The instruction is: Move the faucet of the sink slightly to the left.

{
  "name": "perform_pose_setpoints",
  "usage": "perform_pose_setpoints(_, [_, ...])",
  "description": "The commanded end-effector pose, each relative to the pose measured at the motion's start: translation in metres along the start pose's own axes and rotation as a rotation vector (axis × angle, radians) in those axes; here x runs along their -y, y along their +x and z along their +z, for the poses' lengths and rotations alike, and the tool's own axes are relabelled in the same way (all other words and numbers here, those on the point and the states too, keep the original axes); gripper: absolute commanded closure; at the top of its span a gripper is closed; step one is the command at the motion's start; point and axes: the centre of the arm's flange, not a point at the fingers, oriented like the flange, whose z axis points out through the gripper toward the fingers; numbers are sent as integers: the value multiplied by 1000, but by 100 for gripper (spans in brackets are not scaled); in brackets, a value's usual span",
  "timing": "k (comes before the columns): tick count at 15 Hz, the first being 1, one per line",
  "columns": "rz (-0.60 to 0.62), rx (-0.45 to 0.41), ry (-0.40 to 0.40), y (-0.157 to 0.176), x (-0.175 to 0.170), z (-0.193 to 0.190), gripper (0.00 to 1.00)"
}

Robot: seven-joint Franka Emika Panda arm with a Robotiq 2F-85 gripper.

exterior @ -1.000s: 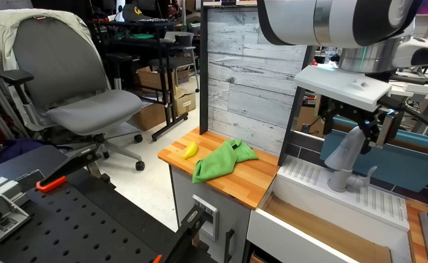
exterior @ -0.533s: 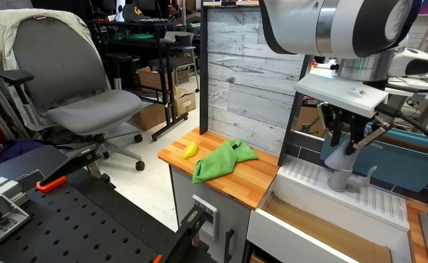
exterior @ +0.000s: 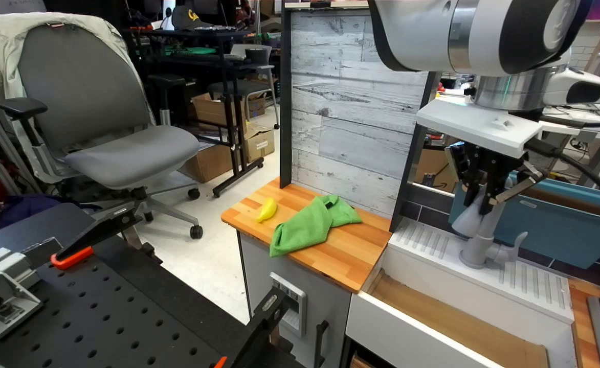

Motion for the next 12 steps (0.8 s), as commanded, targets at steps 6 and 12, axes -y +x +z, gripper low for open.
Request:
perform_pose_setpoints(6, [118, 55, 92, 12, 31, 13, 94])
perform_pose_setpoints(12, [209, 54, 143, 10, 65, 7, 94])
